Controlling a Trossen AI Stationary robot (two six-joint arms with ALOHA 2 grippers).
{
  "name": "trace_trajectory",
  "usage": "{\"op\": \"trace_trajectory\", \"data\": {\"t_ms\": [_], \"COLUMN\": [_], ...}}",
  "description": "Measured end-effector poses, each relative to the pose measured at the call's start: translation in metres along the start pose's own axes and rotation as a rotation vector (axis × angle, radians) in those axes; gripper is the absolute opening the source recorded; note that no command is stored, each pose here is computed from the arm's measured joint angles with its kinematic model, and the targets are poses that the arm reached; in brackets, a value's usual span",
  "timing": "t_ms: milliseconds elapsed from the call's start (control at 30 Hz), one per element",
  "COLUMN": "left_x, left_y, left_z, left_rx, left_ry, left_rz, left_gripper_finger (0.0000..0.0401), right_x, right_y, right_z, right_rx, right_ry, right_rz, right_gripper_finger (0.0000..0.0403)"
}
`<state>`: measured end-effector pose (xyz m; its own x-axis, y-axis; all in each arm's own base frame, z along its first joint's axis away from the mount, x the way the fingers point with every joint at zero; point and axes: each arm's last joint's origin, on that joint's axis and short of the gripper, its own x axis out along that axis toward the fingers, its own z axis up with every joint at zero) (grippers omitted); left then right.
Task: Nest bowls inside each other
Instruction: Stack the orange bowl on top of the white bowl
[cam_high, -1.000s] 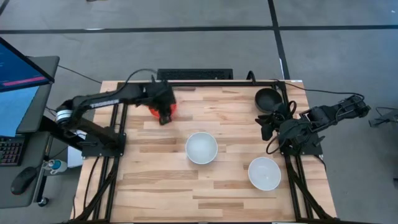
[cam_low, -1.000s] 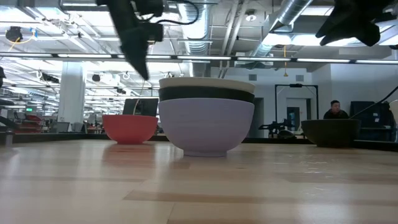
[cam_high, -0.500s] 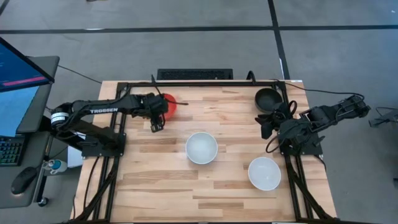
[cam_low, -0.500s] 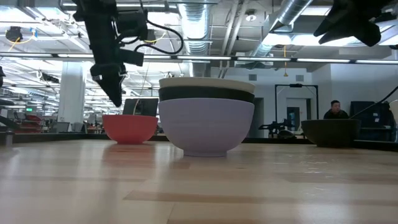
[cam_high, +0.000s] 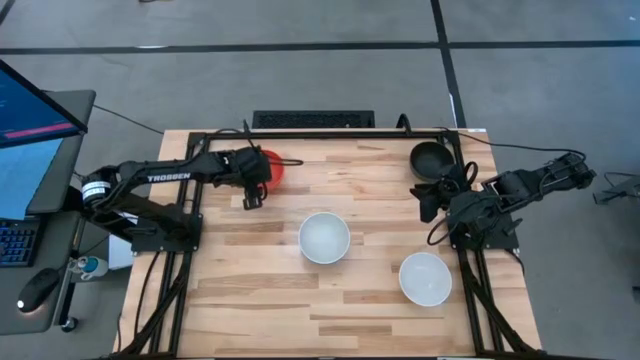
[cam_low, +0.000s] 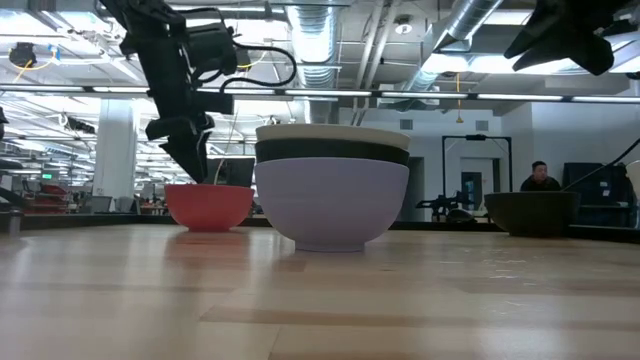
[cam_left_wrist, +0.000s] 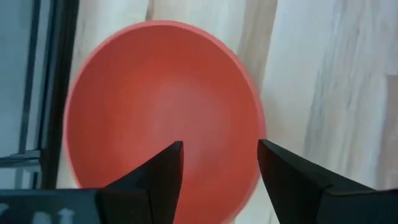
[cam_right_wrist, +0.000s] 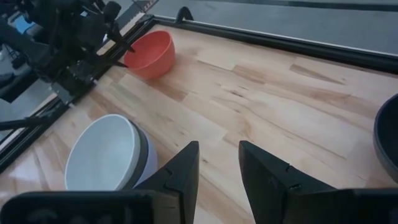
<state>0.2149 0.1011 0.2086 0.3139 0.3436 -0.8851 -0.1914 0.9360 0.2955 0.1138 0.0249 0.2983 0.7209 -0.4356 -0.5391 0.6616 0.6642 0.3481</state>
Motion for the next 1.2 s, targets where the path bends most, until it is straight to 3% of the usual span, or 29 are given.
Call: {"op": "trace_trajectory", "data": {"t_ms": [267,500,867,1000,1200], "left_x": [0.001,0.000,0.040,0.035,0.034], "left_y": [0.004,-0.007,-0.016,-0.012,-0.010], "left_z": [-0.003,-0.002,0.004,0.015,0.015], "left_rx": [-0.034,-0.035,0.008,-0.020,-0.036], "left_ry": [-0.006,-0.003,0.145,0.104,0.109], "left_rz": [-0.076,-0.147,-0.095,-0.017,-0.041], "left_gripper_finger": [0.0199,0.0199,0.0194,0.0156,0.0051], "right_x": [0.000,0.000,0.000,0.000,0.000], "right_y": [-0.002,-0.002,-0.002,-0.002,-0.002], "right_z": [-0.001,-0.001,-0.001,-0.001,-0.001], "right_rx": [0.013,0.010,0.009,0.010,0.002], "right_ry": [0.004,0.006,0.009,0.016,0.020], "right_rz": [-0.015,-0.019,-0.016,-0.012,-0.009], "right_gripper_finger": [0.0138,0.0138,0.0138,0.0138,0.0138]}}
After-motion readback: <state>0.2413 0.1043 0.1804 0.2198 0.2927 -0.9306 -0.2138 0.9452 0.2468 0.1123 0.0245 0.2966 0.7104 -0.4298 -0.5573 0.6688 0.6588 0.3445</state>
